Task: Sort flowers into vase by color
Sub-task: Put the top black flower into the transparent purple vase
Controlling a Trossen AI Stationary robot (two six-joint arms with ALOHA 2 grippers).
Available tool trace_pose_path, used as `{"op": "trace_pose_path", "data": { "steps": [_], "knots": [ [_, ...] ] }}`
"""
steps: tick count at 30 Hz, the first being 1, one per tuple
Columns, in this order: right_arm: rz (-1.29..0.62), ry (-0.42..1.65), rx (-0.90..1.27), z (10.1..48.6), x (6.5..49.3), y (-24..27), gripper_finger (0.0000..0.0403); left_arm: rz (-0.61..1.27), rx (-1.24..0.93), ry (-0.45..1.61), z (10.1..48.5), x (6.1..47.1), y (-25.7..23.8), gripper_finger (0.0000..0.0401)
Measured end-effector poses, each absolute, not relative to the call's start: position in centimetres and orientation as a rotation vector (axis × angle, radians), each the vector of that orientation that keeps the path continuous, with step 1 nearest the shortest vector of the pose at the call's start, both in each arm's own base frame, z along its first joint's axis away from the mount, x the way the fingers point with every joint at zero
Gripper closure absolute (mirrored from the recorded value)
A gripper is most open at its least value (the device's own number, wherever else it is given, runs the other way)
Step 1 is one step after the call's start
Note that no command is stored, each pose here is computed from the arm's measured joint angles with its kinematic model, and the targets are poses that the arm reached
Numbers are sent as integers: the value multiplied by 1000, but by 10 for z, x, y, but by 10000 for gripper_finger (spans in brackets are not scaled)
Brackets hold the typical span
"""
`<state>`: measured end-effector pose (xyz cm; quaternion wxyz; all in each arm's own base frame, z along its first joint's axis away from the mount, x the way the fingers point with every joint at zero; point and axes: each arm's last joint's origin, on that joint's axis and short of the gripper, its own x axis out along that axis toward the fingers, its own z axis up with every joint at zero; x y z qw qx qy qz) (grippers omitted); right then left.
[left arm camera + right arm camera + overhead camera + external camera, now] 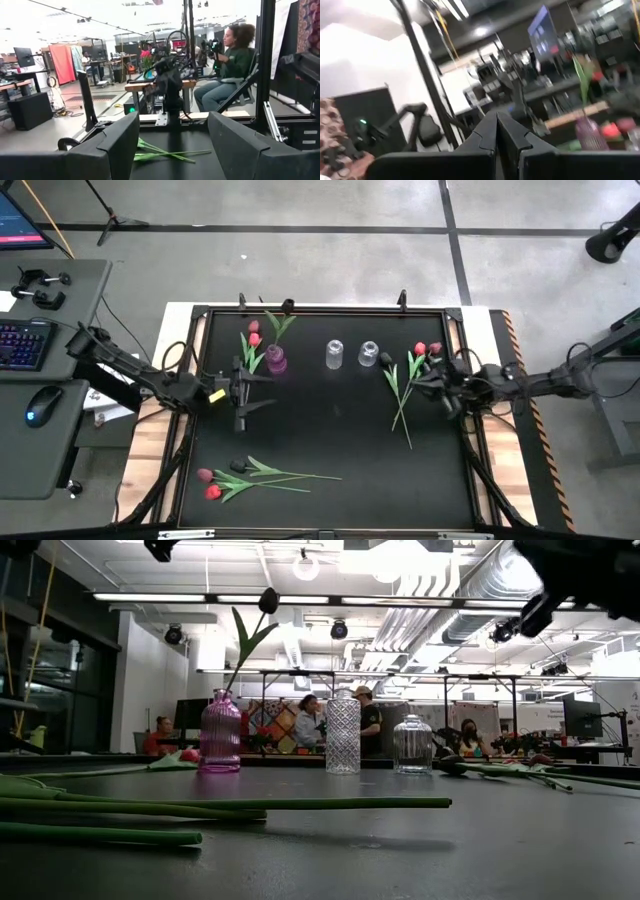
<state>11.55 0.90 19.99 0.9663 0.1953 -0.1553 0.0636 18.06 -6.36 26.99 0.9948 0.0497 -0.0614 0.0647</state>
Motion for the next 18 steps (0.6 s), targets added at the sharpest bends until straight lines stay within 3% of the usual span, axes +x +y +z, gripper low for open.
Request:
{"op": "trace_pose_path", "data": {
  "steps": [7, 14, 18],
  "knots": [
    [-54, -117, 527, 190, 159, 8, 403, 130, 100, -123, 270, 181, -63, 176],
    [-279, 16, 420, 204, 212, 4, 403, 129, 104, -113, 269, 181, -64, 176],
    [-211, 355, 452, 220, 233, 6, 403, 128, 109, -86, 266, 181, -64, 176]
  ]
}}
